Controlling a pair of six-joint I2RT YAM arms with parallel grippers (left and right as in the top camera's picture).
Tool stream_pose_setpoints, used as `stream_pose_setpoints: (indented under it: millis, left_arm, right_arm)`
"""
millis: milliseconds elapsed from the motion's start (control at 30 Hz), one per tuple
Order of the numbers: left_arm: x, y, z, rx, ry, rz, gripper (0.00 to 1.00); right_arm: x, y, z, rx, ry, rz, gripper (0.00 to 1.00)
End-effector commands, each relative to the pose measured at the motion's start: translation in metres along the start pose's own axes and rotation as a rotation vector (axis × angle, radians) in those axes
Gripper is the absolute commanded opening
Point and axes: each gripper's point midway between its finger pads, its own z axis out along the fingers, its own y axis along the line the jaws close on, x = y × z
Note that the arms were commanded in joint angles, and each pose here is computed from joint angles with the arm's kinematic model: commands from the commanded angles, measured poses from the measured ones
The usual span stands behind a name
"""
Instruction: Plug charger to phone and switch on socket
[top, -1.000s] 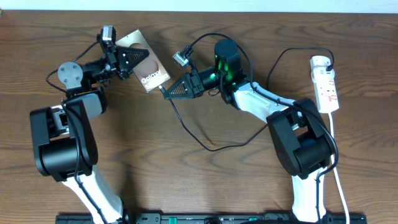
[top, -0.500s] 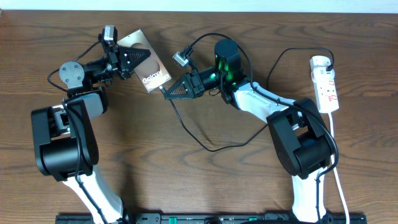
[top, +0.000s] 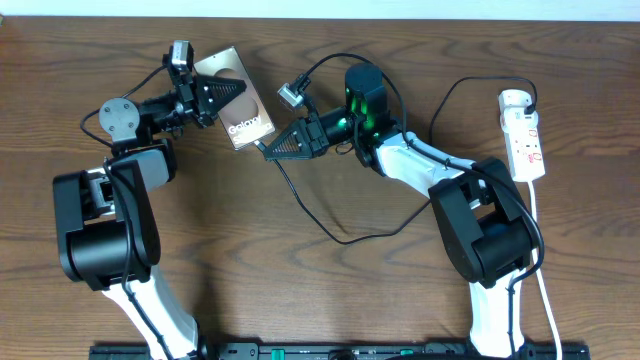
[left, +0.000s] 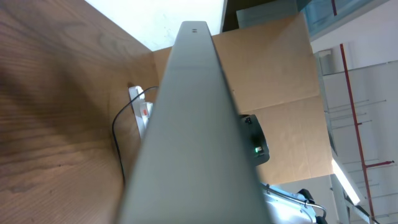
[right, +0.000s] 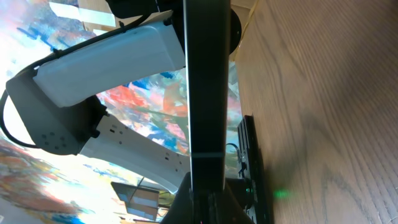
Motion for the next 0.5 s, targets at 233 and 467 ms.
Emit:
stream_pose_setpoints:
  millis: [233, 467]
  left_arm:
    - [0.005, -0.014, 0.012, 0.015, 0.035, 0.064, 0.07]
    - [-0.005, -0.016, 0.012, 0.029, -0.024, 0.033, 0.07]
  right_arm:
    - [-0.025, -0.006, 0.001, 0.053, -0.129, -0.031, 0.01]
    - [-0.032, -0.008, -0.001, 0.069, -0.170, -0.019, 0.01]
